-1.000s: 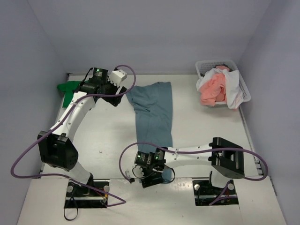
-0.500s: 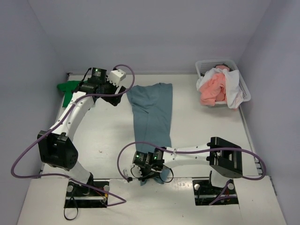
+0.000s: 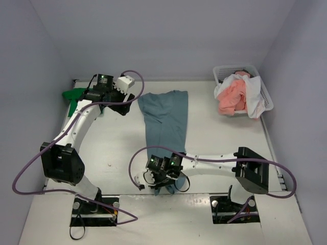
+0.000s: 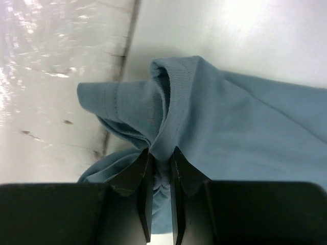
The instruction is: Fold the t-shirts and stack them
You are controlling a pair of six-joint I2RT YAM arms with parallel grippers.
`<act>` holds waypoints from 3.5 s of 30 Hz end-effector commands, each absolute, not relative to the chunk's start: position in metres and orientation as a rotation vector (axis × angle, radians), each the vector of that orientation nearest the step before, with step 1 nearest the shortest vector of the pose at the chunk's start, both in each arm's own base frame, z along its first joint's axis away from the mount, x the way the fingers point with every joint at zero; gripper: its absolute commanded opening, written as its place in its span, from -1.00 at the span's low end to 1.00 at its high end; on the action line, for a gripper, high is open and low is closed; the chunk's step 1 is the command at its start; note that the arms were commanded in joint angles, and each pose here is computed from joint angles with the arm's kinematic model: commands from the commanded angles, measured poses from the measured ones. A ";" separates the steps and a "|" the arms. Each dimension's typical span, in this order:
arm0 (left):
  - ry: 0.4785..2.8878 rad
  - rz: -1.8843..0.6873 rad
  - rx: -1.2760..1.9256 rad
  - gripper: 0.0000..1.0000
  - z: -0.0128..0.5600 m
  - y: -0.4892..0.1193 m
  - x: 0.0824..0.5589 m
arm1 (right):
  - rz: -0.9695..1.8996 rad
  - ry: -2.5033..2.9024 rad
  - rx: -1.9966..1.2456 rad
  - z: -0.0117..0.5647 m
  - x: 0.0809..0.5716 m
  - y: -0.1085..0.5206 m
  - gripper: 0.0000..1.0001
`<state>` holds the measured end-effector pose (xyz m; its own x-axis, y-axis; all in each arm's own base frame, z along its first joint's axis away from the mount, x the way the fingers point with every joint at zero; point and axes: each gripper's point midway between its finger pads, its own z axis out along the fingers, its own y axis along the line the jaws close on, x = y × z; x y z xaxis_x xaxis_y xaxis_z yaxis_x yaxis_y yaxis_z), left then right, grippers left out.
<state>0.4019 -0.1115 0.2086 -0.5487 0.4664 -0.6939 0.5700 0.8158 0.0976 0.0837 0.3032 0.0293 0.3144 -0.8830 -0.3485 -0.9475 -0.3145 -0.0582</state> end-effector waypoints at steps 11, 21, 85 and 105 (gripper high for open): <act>2.148 -0.183 0.721 0.47 0.237 -0.112 0.412 | 0.372 1.600 -2.133 0.090 0.165 0.314 -1.00; 2.150 -0.189 0.714 0.47 0.234 -0.113 0.414 | 0.359 1.629 -2.006 0.105 0.259 0.308 -1.00; 2.181 -0.230 0.680 0.47 0.210 -0.112 0.425 | 0.289 1.739 -1.781 0.074 0.435 0.332 -0.21; 2.171 -0.254 0.666 0.47 0.213 -0.107 0.418 | 0.069 1.785 -1.594 0.098 0.455 0.336 -0.24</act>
<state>0.4118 -0.1077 0.1799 -0.5892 0.4069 -0.6981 0.5482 0.8360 0.0246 0.4406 0.3299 0.0568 0.0177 -0.8693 -0.4940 -0.9290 0.1683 -0.3295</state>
